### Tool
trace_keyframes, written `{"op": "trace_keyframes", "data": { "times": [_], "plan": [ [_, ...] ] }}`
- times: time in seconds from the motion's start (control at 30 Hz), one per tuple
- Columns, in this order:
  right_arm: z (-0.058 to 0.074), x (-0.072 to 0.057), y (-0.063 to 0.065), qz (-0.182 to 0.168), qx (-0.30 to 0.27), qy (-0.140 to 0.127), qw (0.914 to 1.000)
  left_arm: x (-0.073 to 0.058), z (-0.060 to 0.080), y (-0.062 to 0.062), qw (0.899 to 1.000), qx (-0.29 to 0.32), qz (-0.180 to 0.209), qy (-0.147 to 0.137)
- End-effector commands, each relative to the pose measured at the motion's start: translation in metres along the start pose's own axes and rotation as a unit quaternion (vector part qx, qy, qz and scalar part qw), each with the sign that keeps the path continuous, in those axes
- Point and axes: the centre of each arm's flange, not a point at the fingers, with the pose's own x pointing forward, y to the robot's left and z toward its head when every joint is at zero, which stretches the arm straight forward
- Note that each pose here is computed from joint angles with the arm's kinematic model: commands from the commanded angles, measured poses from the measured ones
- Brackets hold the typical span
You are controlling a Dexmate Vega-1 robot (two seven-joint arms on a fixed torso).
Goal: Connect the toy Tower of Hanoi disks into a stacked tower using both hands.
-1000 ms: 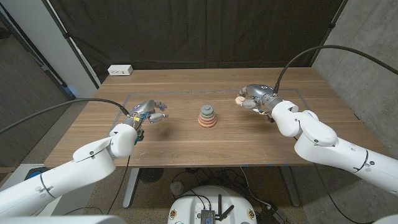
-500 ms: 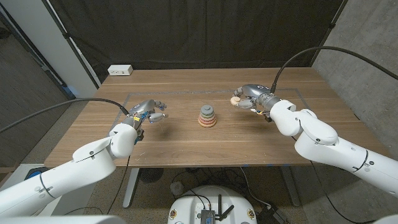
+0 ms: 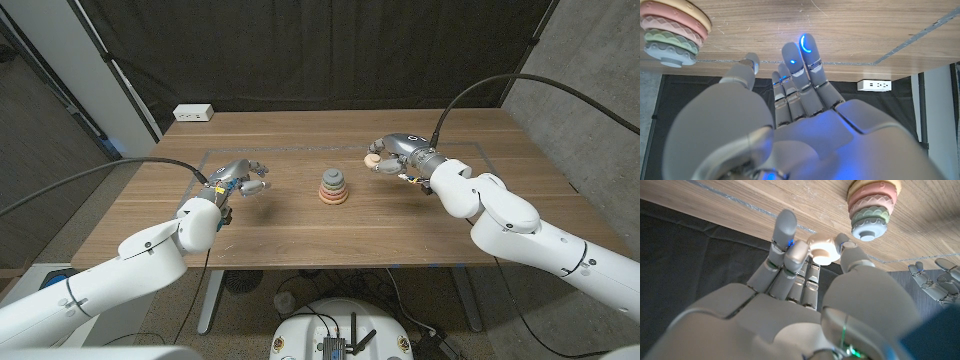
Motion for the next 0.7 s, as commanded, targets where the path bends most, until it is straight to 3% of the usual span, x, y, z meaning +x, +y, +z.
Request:
{"op": "trace_keyframes", "data": {
  "times": [0.03,0.7],
  "plan": [
    [0.012,0.008,0.000,0.004,-0.010,-0.016,0.9998,0.004,0.001,-0.002,1.000,0.000,-0.008,-0.005],
    [0.029,0.021,0.001,0.001,0.005,-0.034,0.9994,0.003,0.004,-0.005,1.000,0.008,-0.003,-0.006]
  ]
}}
